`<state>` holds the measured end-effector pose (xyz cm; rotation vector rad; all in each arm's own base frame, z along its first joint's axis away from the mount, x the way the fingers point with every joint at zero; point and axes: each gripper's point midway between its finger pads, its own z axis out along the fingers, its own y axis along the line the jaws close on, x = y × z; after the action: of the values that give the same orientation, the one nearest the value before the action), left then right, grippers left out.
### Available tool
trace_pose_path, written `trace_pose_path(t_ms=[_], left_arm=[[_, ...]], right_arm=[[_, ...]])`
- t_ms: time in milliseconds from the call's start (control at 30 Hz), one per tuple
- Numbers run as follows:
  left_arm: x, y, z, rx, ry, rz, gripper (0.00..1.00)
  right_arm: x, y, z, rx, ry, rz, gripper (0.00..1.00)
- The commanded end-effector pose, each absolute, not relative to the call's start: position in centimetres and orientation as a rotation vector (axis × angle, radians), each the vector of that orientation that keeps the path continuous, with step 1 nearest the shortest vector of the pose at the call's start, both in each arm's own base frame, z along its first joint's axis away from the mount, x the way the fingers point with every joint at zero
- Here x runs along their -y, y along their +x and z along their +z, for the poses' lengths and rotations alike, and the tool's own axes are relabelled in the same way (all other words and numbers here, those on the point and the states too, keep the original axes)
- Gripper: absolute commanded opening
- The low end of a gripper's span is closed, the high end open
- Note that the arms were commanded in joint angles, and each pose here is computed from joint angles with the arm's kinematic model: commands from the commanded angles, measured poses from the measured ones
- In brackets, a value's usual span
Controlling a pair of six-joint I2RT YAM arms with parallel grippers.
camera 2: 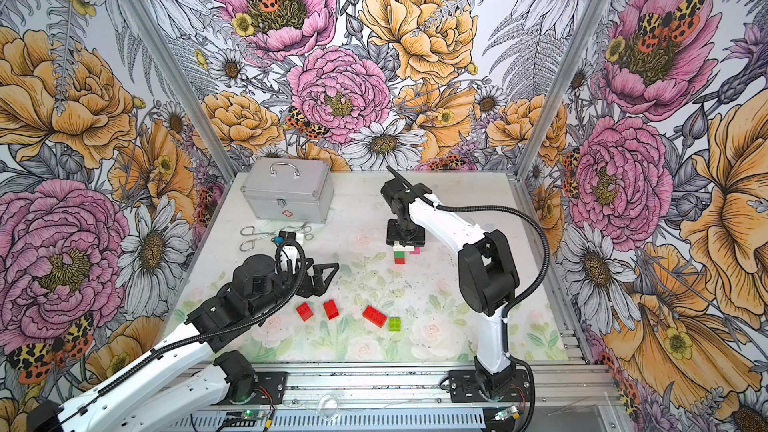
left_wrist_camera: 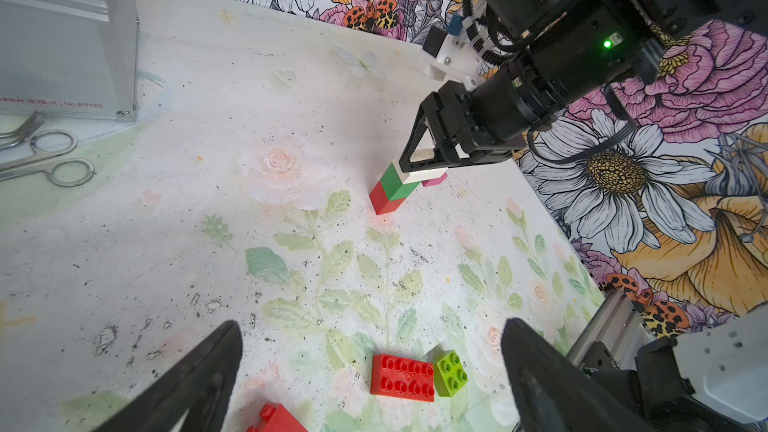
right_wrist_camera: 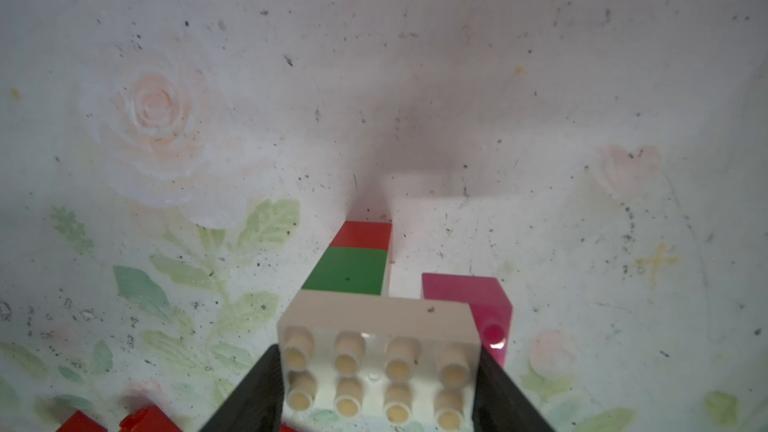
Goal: Assemble the letter r with lego
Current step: Adjust the lego brick at the center of the board.
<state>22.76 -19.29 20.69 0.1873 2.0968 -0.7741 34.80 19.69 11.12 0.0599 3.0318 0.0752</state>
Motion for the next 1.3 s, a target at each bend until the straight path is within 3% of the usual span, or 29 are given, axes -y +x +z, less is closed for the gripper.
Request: trace_pose_path(t_ms=[0, 333, 633, 933, 1100, 1267], left_arm=[[19.5, 22.7, 22.1, -2.052, 0.208, -0.804, 0.99], [20.3, 22.3, 22.3, -2.045, 0.240, -0.833, 0.99], [20.3, 22.2, 22.5, -2.052, 0.247, -0.821, 0.99], [20.2, 22.7, 22.3, -2.069, 0.251, -0.786, 0.99], [19.9, 22.7, 22.1, -2.082, 0.246, -0.768, 0.99], [19.5, 22.8, 22.4, -2.077, 0.230, -0.754, 0.99]], right_arm=[[-18.1, 31.6, 13.1, -3.089, 0.014, 0.041, 0.30], [-14.2, 25.5, 11.8, -3.269, -0.025, 0.049, 0.31], [-13.2, 26.1, 9.0, -3.340, -0.004, 0.090, 0.31], [-13.2, 27.5, 8.0, -3.367, -0.001, 0.120, 0.38], [-13.0, 28.0, 7.2, -3.386, 0.005, 0.111, 0.46], [-12.7, 29.1, 7.4, -3.367, 0.011, 0.100, 0.61]])
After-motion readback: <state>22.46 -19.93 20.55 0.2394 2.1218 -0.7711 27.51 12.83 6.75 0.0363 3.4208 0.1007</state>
